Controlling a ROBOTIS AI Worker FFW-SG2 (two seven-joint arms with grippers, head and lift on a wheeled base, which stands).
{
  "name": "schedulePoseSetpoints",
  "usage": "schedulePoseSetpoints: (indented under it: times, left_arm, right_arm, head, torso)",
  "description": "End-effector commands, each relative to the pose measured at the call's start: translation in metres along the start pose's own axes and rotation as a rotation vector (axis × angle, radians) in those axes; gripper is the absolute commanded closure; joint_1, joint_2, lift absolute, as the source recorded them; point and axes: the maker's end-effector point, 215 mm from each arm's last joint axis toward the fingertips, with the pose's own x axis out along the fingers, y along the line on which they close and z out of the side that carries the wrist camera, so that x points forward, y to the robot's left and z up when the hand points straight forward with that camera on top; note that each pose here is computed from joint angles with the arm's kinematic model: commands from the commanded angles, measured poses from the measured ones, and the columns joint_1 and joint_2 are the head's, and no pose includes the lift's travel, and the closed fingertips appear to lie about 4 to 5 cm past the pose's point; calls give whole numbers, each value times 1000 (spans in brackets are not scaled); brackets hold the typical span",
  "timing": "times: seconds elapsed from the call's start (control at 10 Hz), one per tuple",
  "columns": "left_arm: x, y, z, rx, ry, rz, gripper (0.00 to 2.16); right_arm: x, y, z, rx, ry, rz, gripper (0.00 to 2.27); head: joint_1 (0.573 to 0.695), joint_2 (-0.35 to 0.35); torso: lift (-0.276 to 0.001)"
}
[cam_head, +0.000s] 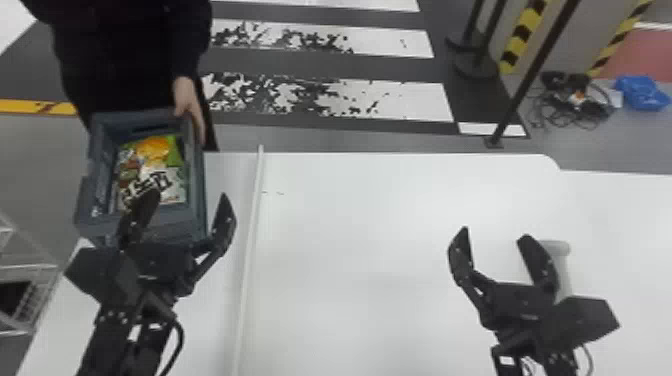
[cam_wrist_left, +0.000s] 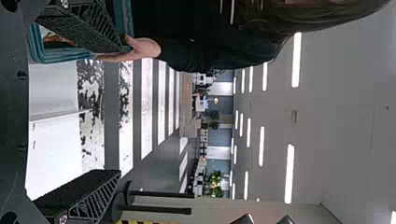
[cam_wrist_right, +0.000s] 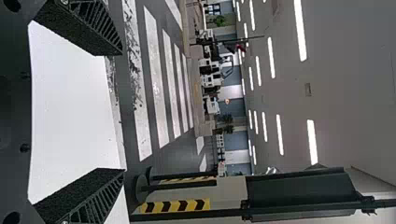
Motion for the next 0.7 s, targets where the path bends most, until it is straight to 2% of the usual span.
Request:
schedulePoseSetpoints:
  times: [0.0,0.3,0.4,0.6]
  left_arm:
    - [-3,0,2,8,-12,3,63]
    - [-5,0,2,15,-15,7,63]
    - [-8,2,1,11,-15,22,63]
    - [-11,0,0,15,-18,43,60]
  right_arm:
    - [-2,0,2,-2,-1,1,16]
    - [1,3,-16,-39,102,25,16]
    - [1,5,-15,-39,102,31,16]
    - [-1,4,-43,-52,226,41,19]
  head:
    - [695,-60]
    - [695,-58]
    - [695,-54]
    - [695,-45]
  torso:
    - [-29]
    - [-29]
    - [-29]
    - [-29]
